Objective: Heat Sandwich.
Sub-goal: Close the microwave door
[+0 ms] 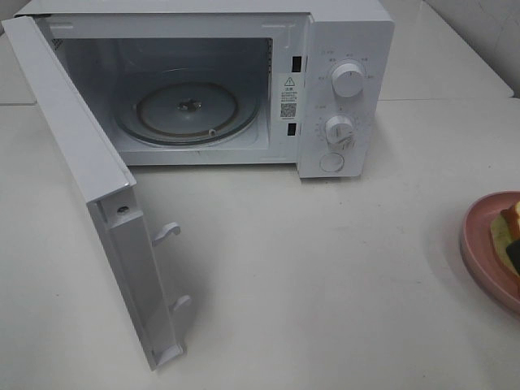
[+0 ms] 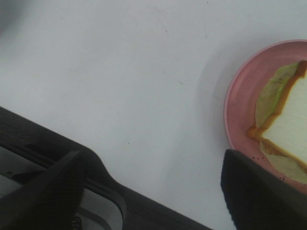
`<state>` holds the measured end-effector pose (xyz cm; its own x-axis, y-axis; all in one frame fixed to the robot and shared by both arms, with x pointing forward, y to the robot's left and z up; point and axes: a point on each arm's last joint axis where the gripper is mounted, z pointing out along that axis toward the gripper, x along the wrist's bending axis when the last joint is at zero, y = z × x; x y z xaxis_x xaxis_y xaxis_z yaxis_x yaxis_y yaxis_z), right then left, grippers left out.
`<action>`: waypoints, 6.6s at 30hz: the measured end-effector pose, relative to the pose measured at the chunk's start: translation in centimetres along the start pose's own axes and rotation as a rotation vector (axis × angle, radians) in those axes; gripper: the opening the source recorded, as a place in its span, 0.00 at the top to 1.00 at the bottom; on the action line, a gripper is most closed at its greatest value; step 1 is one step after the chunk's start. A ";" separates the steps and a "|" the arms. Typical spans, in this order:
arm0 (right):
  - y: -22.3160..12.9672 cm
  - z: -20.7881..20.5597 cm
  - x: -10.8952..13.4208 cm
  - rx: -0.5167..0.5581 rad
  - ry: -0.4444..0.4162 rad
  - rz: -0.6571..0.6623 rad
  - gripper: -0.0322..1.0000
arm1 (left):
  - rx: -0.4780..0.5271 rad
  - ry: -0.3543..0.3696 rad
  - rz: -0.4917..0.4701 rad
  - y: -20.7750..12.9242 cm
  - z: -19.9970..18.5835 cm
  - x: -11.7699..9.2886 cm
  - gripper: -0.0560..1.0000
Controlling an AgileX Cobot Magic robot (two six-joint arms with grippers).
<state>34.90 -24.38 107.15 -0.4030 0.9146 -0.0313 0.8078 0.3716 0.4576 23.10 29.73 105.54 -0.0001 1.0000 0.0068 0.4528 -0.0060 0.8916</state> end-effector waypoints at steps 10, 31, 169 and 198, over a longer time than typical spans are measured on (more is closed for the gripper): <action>-4.5 -4.3 -0.4 -0.110 0.035 -0.011 0.23 | 0.000 0.000 0.000 0.0 0.0 0.0 0.01; -12.2 -4.2 -0.8 -0.463 -0.083 0.119 0.23 | 0.000 0.000 0.000 0.0 0.0 0.0 0.01; -12.7 -4.0 -0.6 -0.565 -0.225 0.260 0.24 | -0.163 -0.394 0.230 3.3 26.9 -4.7 0.95; -12.7 -4.0 -0.6 -0.565 -0.225 0.260 0.24 | -0.243 -0.555 0.284 5.3 31.1 -17.0 0.95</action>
<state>23.14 -30.33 104.90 -0.0763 0.9970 -0.0138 0.4918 0.0497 0.8693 53.23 12.85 96.04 0.5779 0.8121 0.0805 0.1541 -0.2054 0.9665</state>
